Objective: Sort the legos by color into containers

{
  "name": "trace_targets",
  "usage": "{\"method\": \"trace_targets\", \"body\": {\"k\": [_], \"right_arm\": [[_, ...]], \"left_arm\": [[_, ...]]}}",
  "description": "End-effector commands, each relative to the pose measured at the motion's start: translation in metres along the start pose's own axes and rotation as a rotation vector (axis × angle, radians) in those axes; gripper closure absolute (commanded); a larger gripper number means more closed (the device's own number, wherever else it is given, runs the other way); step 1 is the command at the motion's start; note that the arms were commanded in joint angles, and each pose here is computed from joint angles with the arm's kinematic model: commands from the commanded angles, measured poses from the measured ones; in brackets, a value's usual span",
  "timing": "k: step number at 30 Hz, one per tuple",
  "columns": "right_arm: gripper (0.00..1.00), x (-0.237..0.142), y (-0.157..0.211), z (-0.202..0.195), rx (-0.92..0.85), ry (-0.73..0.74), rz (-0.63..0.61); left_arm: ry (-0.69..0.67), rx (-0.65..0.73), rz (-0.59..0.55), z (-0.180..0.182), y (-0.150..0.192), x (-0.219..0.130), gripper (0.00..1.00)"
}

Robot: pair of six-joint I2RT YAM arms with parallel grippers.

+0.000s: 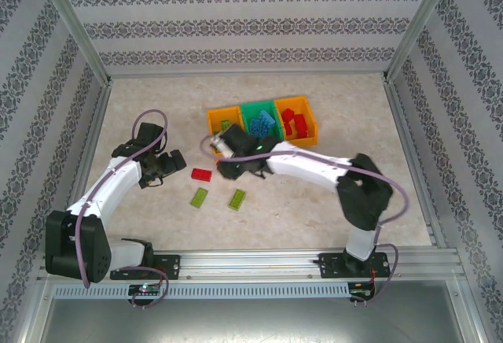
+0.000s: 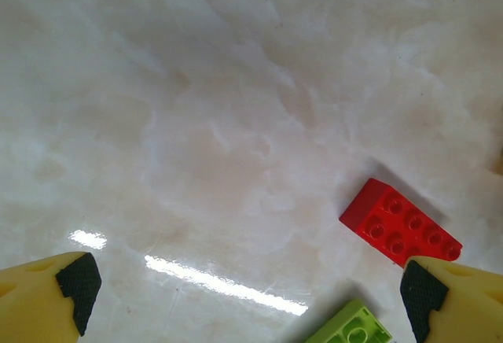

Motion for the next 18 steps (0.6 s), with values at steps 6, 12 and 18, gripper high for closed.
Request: {"method": "trace_targets", "body": {"k": [6,12,18], "right_arm": [[0.87,-0.056,0.045,-0.157,0.445,0.235,-0.076],[0.87,-0.054,0.062,-0.221,0.560,0.285,-0.020],[0.78,-0.033,0.067,-0.252,0.610,0.298,0.042]], "left_arm": [[0.058,0.032,-0.001,-0.003,0.003,-0.001,0.00],[0.057,0.033,0.016,-0.002,0.007,0.003,0.00],[0.066,0.043,0.028,-0.004,0.010,0.003,0.00]]}}
Point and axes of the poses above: each hand's point on the last joint's axis, 136 mm out from that joint toward the fingers, its own x axis out along the fingers, its own z axis along the line the jaws close on, y = z × x, the point moved 10 cm from there along -x, back along the fingers, and after that the axes turned 15 degrees about -x, right-handed, at the moved point
